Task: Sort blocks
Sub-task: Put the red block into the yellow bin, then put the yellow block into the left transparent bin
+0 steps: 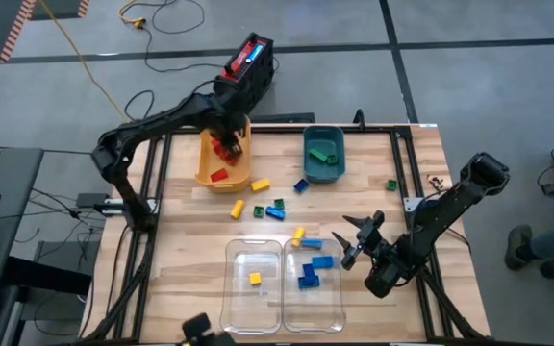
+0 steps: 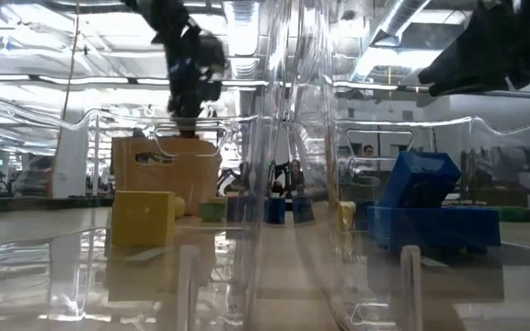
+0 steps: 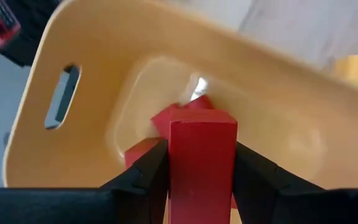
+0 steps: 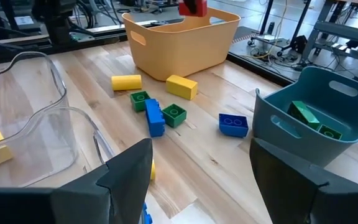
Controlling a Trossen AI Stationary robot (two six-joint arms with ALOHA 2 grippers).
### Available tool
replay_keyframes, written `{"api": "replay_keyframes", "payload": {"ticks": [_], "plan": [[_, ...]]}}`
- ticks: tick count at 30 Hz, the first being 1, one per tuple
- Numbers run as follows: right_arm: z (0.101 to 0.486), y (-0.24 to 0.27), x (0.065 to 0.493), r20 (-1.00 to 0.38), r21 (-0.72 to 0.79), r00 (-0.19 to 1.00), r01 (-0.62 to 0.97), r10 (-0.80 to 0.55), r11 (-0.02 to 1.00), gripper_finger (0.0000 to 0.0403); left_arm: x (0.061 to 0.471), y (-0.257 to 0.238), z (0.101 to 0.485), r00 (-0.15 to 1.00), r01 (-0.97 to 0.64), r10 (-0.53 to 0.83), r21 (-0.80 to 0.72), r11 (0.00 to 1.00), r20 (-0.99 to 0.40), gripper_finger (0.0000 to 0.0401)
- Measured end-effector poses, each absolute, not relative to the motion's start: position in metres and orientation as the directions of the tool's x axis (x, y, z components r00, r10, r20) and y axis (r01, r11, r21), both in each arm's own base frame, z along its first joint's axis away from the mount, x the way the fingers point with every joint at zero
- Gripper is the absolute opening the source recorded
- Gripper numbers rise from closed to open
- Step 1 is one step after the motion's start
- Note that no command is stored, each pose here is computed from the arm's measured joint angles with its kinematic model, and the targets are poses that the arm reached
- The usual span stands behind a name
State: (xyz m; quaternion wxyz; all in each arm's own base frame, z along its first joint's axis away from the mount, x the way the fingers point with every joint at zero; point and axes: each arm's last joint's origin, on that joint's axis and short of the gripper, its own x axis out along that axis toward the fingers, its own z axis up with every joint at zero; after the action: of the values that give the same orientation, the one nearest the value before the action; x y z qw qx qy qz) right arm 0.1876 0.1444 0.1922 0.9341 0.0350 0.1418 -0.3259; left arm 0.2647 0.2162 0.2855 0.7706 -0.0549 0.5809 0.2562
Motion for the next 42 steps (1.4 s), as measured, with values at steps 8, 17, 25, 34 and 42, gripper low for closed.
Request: {"api": "replay_keyframes", "payload": {"ticks": [8,17,25,34,42], "plan": [[0.192,0.144,0.188,-0.287,-0.025,0.748,0.619,-0.599,0.785,0.0285,0.239,0.233,0.24,0.191,-0.513,0.228,0.101,0.853,-0.955,0.0135],[0.192,0.144,0.188,-0.287,-0.025,0.747,0.621,-0.6,0.784,0.0285,0.236,0.222,0.221,0.145,-0.5,0.177,0.082,0.862,-0.973,0.0149],[0.192,0.144,0.188,-0.286,-0.023,0.747,0.62,-0.6,0.784,0.0285,0.239,0.22,0.225,0.135,-0.496,0.186,0.096,0.863,-0.973,0.0204],[0.192,0.144,0.188,-0.285,-0.023,0.747,0.62,-0.6,0.784,0.0285,0.263,0.211,0.313,0.25,-0.457,0.41,0.267,0.848,-0.877,0.0212],[0.192,0.143,0.189,-0.285,-0.022,0.743,0.626,-0.605,0.78,0.0285,0.318,0.153,0.317,0.407,-0.207,0.324,0.259,0.943,-0.854,0.0213]]}}
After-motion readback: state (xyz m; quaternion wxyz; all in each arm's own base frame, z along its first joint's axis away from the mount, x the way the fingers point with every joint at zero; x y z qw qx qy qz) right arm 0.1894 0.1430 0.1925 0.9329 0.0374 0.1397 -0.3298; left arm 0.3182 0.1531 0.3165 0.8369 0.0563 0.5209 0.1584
